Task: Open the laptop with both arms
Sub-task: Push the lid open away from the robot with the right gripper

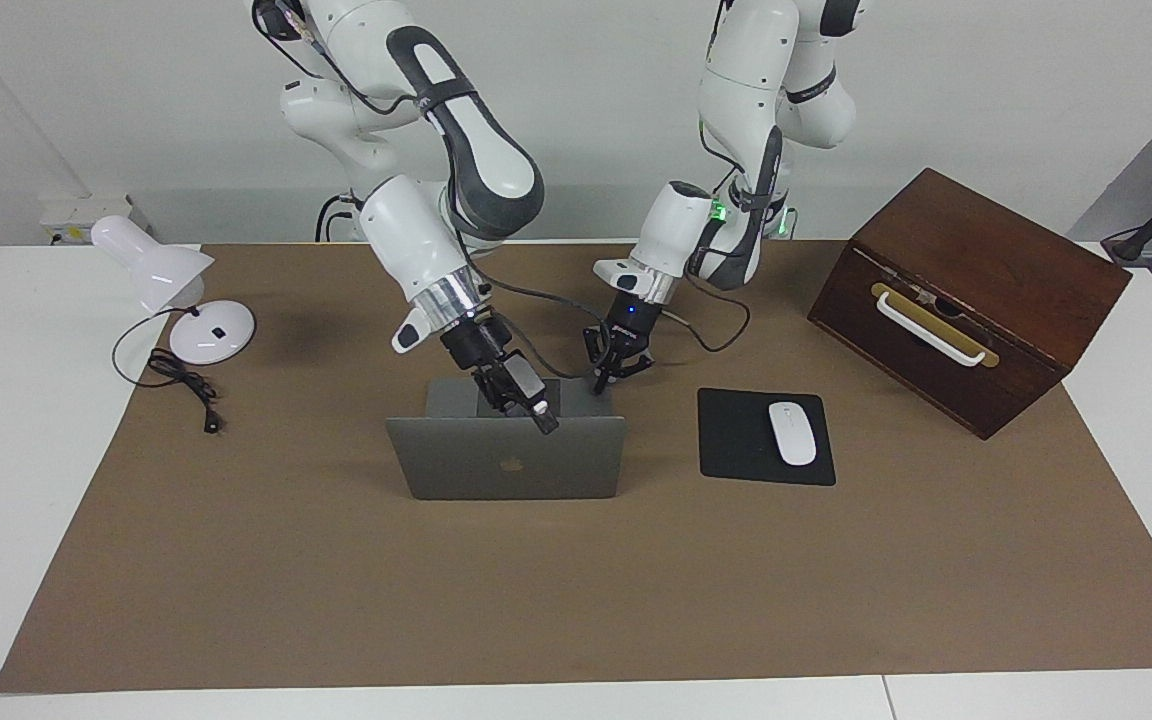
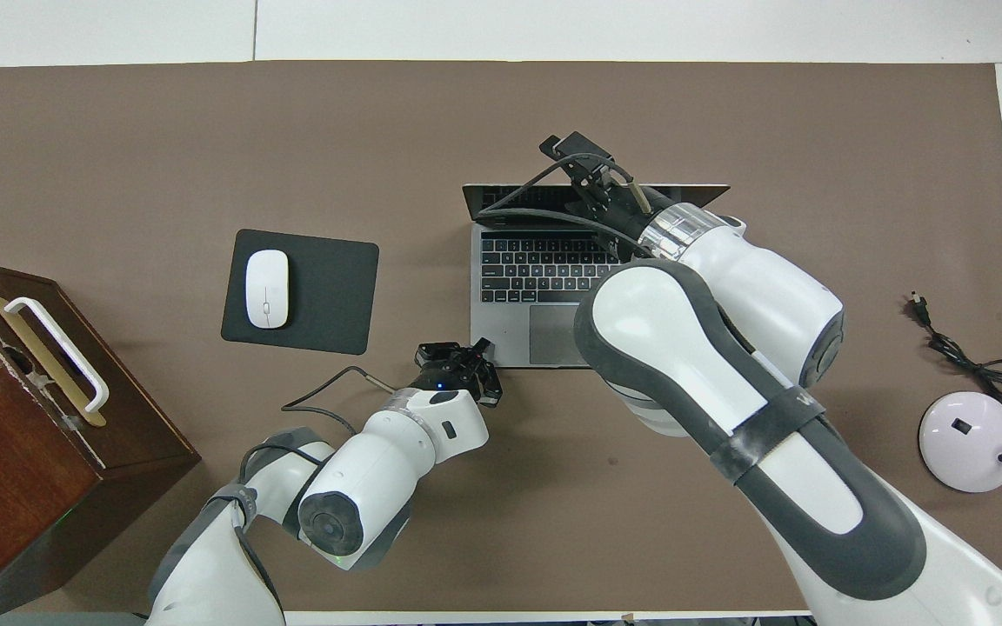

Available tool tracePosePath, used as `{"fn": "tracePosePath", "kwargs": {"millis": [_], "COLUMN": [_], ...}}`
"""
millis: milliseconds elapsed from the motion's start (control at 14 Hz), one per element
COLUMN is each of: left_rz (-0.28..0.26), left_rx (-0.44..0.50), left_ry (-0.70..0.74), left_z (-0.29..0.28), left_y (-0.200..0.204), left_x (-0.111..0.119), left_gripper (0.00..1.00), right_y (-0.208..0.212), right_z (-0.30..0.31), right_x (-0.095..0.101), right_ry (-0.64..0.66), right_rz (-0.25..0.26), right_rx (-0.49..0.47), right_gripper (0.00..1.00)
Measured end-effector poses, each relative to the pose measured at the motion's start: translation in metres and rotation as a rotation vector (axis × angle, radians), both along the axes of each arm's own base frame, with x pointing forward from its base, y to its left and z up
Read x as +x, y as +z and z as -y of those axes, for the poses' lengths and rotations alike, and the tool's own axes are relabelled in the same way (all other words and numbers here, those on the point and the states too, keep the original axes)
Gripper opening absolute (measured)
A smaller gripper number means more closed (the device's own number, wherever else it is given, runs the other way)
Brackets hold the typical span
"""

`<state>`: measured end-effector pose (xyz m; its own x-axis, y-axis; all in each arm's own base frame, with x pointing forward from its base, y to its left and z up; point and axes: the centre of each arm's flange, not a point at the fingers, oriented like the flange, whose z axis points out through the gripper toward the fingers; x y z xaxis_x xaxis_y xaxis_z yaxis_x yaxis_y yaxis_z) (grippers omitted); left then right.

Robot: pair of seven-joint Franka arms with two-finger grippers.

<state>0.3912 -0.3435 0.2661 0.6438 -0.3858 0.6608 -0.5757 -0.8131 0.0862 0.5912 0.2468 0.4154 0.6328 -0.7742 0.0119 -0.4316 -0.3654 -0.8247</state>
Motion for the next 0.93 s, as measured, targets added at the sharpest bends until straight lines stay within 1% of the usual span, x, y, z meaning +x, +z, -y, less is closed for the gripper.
{"fn": "tracePosePath", "kwargs": {"millis": [499, 926], "left_rz": [0.0, 0.0], "left_rx": [0.0, 0.0], "left_ry": [0.0, 0.0], "left_z": [0.0, 0.0], "left_y": [0.0, 0.0], "left_x": [0.0, 0.0], "left_gripper": [0.01, 0.01], "right_y": [0.008, 0.014], "right_z": [0.009, 0.015], "right_x": [0.015, 0.024], "right_ry": [-0.003, -0.009], "right_rz": [0.032, 0.046], "right_rx": [-0.012, -0.008], "right_gripper": [1.0, 1.0]}}
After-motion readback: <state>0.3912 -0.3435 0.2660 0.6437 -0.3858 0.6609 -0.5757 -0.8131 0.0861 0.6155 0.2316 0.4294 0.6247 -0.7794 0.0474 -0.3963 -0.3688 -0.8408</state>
